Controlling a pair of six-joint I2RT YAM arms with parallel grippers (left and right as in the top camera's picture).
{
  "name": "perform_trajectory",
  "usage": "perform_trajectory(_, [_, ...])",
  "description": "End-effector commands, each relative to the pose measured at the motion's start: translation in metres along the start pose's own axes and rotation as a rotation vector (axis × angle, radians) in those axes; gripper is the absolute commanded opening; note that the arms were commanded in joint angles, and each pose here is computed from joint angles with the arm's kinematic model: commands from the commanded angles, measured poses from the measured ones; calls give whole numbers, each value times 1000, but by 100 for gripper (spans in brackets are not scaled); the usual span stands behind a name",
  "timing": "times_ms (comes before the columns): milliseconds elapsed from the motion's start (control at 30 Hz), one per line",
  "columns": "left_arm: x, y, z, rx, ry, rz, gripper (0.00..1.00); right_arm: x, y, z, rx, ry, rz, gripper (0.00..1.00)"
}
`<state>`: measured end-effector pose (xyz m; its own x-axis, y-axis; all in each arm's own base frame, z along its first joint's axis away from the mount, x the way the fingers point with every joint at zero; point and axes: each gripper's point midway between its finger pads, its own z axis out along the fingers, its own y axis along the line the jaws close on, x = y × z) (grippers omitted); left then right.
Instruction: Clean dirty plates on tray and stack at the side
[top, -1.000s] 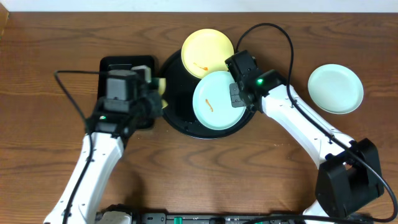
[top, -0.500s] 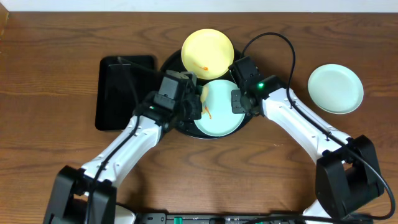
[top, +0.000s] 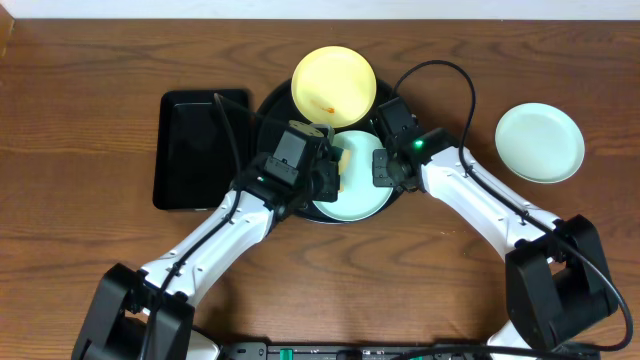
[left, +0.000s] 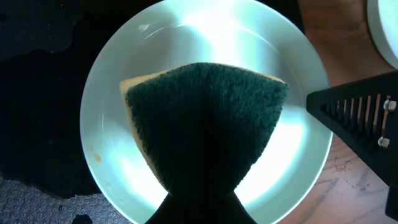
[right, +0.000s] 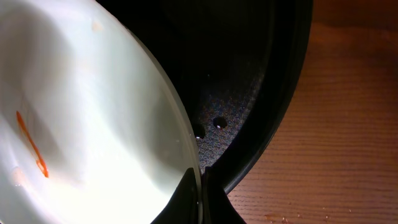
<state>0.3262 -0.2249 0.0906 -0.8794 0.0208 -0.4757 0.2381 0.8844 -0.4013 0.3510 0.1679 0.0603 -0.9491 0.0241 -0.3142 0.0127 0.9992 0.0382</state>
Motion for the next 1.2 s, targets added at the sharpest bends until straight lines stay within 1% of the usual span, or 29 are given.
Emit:
perform_trajectory(0, [-8, -4, -1, -20, -31, 6, 7, 1, -7, 4, 10, 15, 33, 1])
perform_trajectory(167, [6, -9, 12, -22, 16, 25, 7, 1, -7, 5, 9, 14, 33, 2])
perform_trajectory(333, [11, 7, 26, -104, 25, -2, 7, 1, -7, 4, 10, 15, 33, 2])
perform_trajectory(600, [13, 8, 32, -100, 32, -5, 7, 1, -7, 5, 10, 14, 32, 2])
perform_trajectory(800, [23, 9, 35, -99, 41, 1, 7, 1, -7, 5, 9, 14, 32, 2])
perform_trajectory(1167, [28, 0, 40, -71, 22, 28, 7, 1, -7, 5, 9, 13, 30, 2])
